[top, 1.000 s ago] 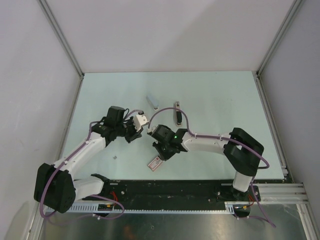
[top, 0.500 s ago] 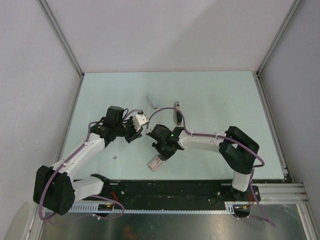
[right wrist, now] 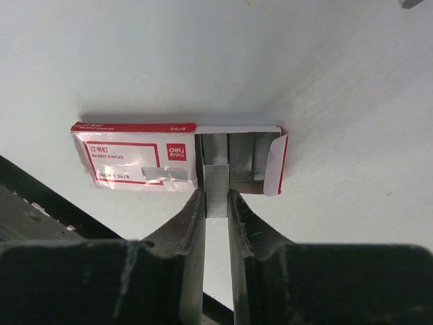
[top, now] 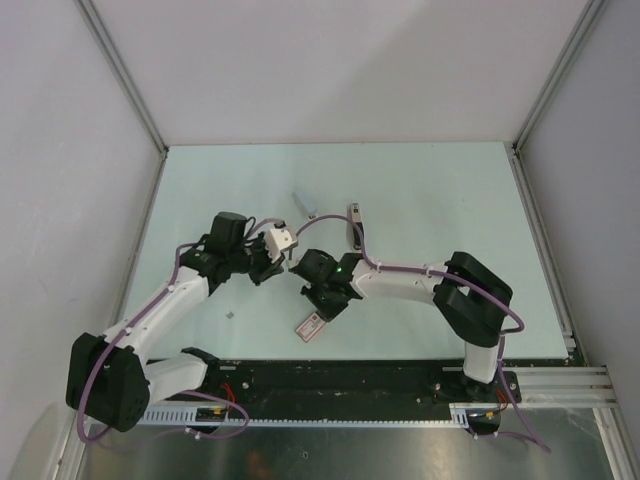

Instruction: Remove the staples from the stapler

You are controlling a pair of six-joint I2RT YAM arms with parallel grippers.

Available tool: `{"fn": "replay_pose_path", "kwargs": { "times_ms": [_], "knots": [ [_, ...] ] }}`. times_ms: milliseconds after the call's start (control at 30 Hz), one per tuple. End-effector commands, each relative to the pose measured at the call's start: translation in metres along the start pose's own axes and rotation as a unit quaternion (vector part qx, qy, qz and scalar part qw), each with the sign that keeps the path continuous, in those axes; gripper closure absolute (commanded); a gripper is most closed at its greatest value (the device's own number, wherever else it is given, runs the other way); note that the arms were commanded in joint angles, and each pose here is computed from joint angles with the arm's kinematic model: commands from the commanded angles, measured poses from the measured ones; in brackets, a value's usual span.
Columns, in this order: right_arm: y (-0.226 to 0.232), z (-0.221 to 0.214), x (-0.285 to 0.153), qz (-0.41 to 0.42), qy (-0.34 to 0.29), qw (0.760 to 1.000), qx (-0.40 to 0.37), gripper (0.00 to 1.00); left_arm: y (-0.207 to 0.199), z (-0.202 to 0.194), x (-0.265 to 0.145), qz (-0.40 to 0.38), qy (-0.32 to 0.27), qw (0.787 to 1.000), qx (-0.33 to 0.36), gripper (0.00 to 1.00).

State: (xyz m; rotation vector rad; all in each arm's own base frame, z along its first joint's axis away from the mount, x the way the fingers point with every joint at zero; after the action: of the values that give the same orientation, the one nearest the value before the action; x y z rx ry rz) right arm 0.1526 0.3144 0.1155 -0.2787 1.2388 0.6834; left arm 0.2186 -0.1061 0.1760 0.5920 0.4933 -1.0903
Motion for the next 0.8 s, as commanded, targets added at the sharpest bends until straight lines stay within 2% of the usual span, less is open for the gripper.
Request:
{"fn": "replay_pose_path", "kwargs": {
  "times_ms": [0,333,767],
  "knots": [
    [0.005,0.0069,-0.0018,-0.009,-0.006,1.0,-0.012,0.81,0.0012,0.0069,-0.0065,0.004,-0.02,1.0,0.005,0.75],
    [0.0063,0.0097,-0.0018,-0.015,-0.012,1.0,-0.012,0.66,0.0018,0.006,-0.0068,0.005,-0.019,1.0,-0.005,0.72],
    [0.0142,0.0154,-0.0096,-0.003,-0.04,0.999,-0.011,0.63,0.0004,0.005,-0.008,0.007,-0.019,1.0,-0.002,0.71]
  ]
}}
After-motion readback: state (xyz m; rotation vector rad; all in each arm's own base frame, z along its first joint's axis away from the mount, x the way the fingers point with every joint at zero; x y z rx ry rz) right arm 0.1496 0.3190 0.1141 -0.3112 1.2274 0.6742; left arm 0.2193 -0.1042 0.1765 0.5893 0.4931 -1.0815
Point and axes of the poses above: each gripper's point midway between its finger pads, its own x axis out along the fingers, its own y axis along the line the jaws close on, z = x × y, the point moved 9 cm from there along -x, back along the fingers, and after that the axes turned 8 degrees about x, right-handed, at the moved point
